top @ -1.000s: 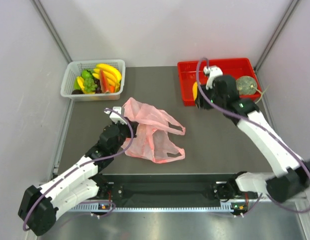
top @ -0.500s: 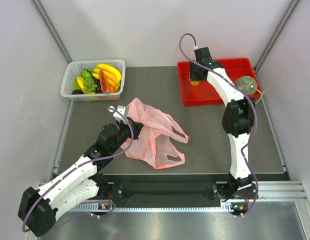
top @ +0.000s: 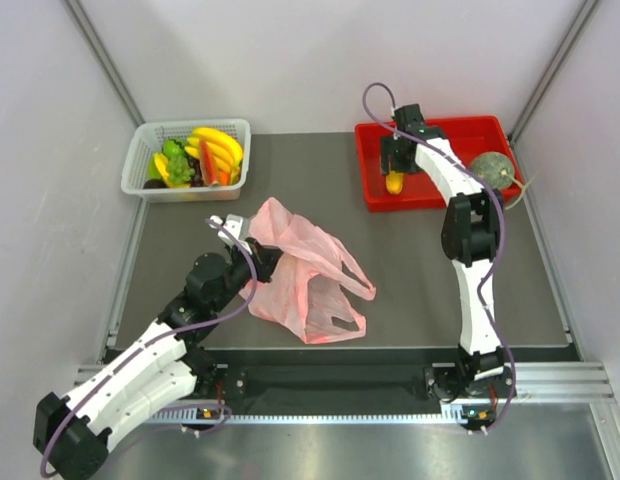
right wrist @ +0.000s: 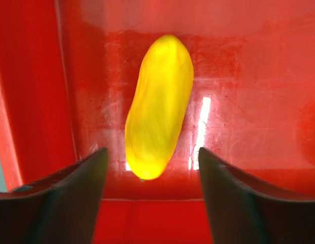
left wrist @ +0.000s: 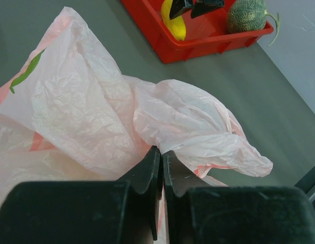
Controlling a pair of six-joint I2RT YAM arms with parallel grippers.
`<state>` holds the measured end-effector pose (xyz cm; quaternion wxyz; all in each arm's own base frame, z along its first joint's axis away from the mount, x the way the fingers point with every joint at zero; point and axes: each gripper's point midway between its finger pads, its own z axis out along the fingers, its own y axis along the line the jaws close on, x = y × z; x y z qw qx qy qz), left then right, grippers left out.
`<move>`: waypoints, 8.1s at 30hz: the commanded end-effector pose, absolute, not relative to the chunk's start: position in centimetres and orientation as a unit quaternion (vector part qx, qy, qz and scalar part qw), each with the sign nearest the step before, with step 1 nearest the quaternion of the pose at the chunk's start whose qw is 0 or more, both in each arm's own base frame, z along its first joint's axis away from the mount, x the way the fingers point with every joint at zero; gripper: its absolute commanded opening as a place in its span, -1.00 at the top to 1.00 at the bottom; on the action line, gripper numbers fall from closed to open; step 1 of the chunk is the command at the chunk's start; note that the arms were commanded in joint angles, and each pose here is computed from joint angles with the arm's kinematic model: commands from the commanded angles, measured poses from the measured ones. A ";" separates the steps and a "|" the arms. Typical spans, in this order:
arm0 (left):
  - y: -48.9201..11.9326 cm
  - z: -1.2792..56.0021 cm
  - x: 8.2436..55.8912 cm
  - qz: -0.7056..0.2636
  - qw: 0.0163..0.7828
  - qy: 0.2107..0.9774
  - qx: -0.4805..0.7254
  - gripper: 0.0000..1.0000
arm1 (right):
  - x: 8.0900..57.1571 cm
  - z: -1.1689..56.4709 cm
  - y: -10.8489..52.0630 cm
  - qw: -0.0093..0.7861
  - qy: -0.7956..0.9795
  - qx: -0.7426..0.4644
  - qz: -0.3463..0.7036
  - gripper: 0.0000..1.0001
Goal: Untie the knot of the plastic bag and take out the fruit
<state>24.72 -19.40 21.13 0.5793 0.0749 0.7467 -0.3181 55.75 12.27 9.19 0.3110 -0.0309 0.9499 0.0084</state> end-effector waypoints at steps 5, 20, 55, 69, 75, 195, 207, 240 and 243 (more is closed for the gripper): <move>-17.7 23.5 24.9 -0.300 0.610 0.732 0.044 0.69 | 55.9 14.2 12.2 0.352 0.935 -0.035 0.023 -0.85; -12.8 28.3 26.3 -0.215 0.663 0.716 -0.047 -0.98 | 42.5 28.1 17.2 0.461 0.872 -0.127 0.103 -0.99; -24.4 30.3 17.2 -0.506 0.464 0.704 0.184 -0.98 | 26.2 11.1 26.7 0.320 0.864 -0.334 0.199 -0.68; -23.2 29.4 18.9 -0.484 0.487 0.718 0.116 -0.98 | 22.8 20.8 29.5 0.353 0.772 -0.420 0.321 0.99; -23.9 31.7 19.8 -0.519 0.493 0.694 0.081 -0.98 | 21.6 25.0 29.8 0.377 0.738 -0.438 0.349 0.92; -16.3 22.6 24.1 -0.194 0.620 0.760 0.029 1.00 | 31.9 11.8 43.9 0.486 0.847 -0.116 0.182 -0.99; -16.0 20.2 23.5 -0.198 0.613 0.764 0.029 1.00 | 34.9 8.7 44.3 0.477 0.860 -0.092 0.155 -0.99; -15.0 18.4 22.4 -0.209 0.606 0.768 0.010 1.00 | 29.1 8.4 40.9 0.435 0.842 -0.186 0.261 1.00; -14.8 18.2 22.5 -0.204 0.606 0.768 0.007 1.00 | 27.5 10.6 39.4 0.439 0.830 -0.194 0.283 1.00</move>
